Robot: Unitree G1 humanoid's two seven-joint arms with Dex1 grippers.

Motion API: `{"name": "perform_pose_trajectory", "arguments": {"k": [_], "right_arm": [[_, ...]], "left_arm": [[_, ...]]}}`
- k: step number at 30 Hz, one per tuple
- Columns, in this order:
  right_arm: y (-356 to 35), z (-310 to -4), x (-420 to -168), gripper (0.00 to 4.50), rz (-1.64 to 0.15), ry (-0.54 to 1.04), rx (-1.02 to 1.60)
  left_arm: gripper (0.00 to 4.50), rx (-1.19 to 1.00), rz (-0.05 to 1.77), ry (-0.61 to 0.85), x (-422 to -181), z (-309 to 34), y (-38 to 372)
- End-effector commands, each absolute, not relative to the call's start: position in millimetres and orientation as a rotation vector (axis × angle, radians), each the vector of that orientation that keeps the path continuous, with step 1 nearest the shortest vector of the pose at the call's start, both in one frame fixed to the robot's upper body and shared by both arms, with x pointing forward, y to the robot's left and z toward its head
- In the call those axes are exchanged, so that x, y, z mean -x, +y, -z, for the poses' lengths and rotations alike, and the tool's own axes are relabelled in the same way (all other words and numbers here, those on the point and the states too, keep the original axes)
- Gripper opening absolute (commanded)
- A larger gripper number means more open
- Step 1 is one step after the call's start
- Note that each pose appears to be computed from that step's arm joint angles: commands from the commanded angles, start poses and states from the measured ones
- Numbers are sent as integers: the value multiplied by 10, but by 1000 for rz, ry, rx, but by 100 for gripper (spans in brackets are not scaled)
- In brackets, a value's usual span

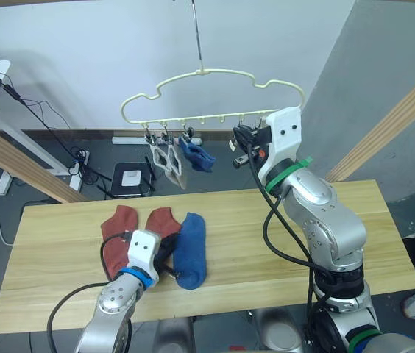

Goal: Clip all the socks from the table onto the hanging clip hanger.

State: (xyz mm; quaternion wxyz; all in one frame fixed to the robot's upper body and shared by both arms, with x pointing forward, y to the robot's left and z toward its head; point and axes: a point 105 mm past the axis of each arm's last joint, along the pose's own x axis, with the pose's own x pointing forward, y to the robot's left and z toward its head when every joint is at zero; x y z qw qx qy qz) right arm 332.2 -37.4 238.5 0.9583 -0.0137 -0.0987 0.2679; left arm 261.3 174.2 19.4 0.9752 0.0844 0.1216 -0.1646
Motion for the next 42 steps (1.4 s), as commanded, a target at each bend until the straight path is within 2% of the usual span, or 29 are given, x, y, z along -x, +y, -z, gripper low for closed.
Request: {"name": "perform_pose_trajectory", "arguments": {"k": [1,2,5,12,18,19,24,28,30,33,37,42], "right_arm": [[-341,-2487,-3247,0,-566,-252,24],[-341,-2487,-3247,0,-567,-252,24],[-341,-2484,-3246,0,-567,-251,26],[-346,-2485,-3247,0,-564,-251,26],[-343,-2485,-3250,0,-564,-251,24],[-342,-2487,-3252,0,-564,-252,24],[-336,-2488,-3257,0,-563,-254,23],[-330,-2484,-3258,0,-565,-253,23],[-329,-2481,-3257,0,-565,-253,23],[-331,-2482,-3254,0,-565,-254,25],[-343,-2481,-3256,0,-561,-255,28],[-336,-2477,-3254,0,-564,-253,31]], "left_arm": [[3,-111,261,272,-2594,-168,1872],[3,-108,248,278,-2592,-161,1913],[60,-122,211,296,-2589,-141,2024],[262,-127,68,388,-2553,23,2317],[433,-183,106,342,-2594,-71,2302],[446,-194,97,335,-2599,-86,2320],[446,-248,-15,396,-2549,10,2585],[446,-254,3,366,-2575,-38,2555],[446,-276,11,305,-2615,-149,2526],[446,-301,66,202,-2665,-334,2400],[446,-205,230,88,-2675,-527,2050],[446,-106,438,128,-2578,-459,1615]]}}
